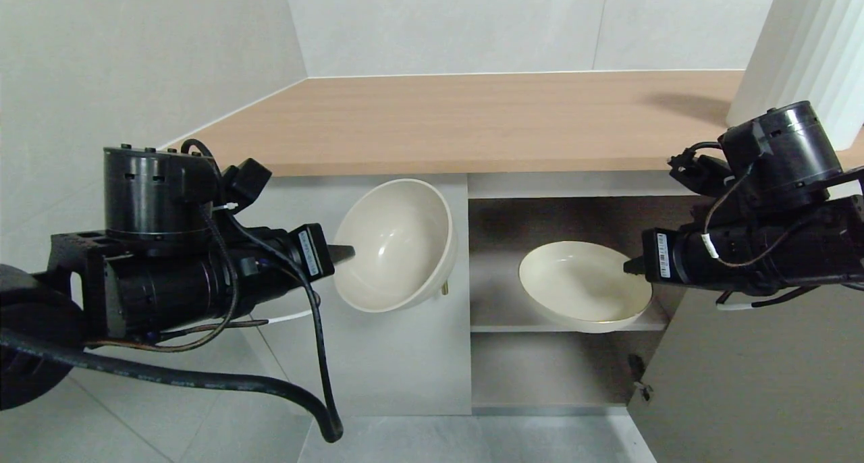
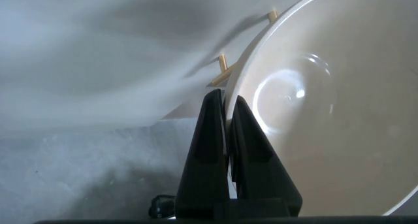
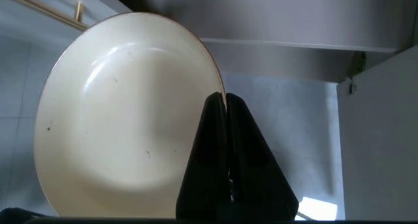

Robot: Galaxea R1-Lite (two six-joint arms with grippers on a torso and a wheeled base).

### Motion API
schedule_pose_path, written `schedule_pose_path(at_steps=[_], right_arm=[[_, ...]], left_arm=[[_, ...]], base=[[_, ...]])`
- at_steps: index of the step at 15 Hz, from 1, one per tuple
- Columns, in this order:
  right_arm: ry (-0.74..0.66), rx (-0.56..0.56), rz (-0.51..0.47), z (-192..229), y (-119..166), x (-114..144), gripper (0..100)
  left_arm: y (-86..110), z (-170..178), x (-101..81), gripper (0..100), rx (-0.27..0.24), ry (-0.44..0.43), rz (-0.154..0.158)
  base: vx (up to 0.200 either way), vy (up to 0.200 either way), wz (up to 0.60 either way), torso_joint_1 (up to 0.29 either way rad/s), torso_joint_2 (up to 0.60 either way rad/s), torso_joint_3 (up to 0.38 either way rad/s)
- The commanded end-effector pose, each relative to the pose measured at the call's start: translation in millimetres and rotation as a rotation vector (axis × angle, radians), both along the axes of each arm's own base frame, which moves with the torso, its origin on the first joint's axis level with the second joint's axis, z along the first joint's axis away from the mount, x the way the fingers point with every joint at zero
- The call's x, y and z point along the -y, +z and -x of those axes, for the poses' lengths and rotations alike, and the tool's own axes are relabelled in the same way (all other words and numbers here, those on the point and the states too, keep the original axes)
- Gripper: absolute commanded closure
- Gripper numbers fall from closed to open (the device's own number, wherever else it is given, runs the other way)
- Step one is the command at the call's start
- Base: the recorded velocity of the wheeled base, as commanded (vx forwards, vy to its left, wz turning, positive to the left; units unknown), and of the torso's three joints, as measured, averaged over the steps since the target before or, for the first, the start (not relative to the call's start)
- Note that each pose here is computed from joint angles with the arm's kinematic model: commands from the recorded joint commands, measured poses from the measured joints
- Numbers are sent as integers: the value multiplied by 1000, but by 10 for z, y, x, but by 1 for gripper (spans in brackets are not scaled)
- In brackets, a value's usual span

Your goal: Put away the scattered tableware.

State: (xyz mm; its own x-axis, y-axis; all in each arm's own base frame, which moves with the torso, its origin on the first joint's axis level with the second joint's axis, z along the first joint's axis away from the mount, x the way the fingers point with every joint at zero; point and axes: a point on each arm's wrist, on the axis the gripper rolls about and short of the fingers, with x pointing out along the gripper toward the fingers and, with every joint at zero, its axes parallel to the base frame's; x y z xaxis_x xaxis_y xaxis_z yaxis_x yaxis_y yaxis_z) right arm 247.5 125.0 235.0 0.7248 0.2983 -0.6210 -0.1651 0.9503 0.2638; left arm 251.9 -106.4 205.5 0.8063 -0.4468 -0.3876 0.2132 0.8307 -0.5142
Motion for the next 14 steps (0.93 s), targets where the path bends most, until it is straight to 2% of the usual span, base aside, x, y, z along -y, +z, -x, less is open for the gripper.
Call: schedule_pose_path(at_steps=[1, 4, 6, 9, 11, 14], right_arm=[[1, -6, 3, -12, -18, -10, 100], [11, -27, 23, -65, -96, -47, 100], [44, -64, 79, -116, -251, -89, 100], [84, -150, 147, -284, -614, -278, 100], [80, -178, 158, -427, -840, -358, 100], [23, -195, 210, -709, -1294, -443, 100]], left_arm=[[-3, -2, 1, 100, -2, 0, 0], [-2, -3, 1, 100, 0, 0, 0], [-7, -5, 2, 100, -3, 0, -1], [-12, -3, 2, 100, -5, -1, -1], [-12, -3, 2, 100, -5, -1, -1], [-38, -14, 11, 100, -15, -4, -4]], base=[[0, 0, 0, 0, 0, 0], [0, 0, 0, 0, 0, 0], [0, 0, 0, 0, 0, 0], [0, 0, 0, 0, 0, 0], [0, 0, 0, 0, 0, 0], [0, 0, 0, 0, 0, 0]])
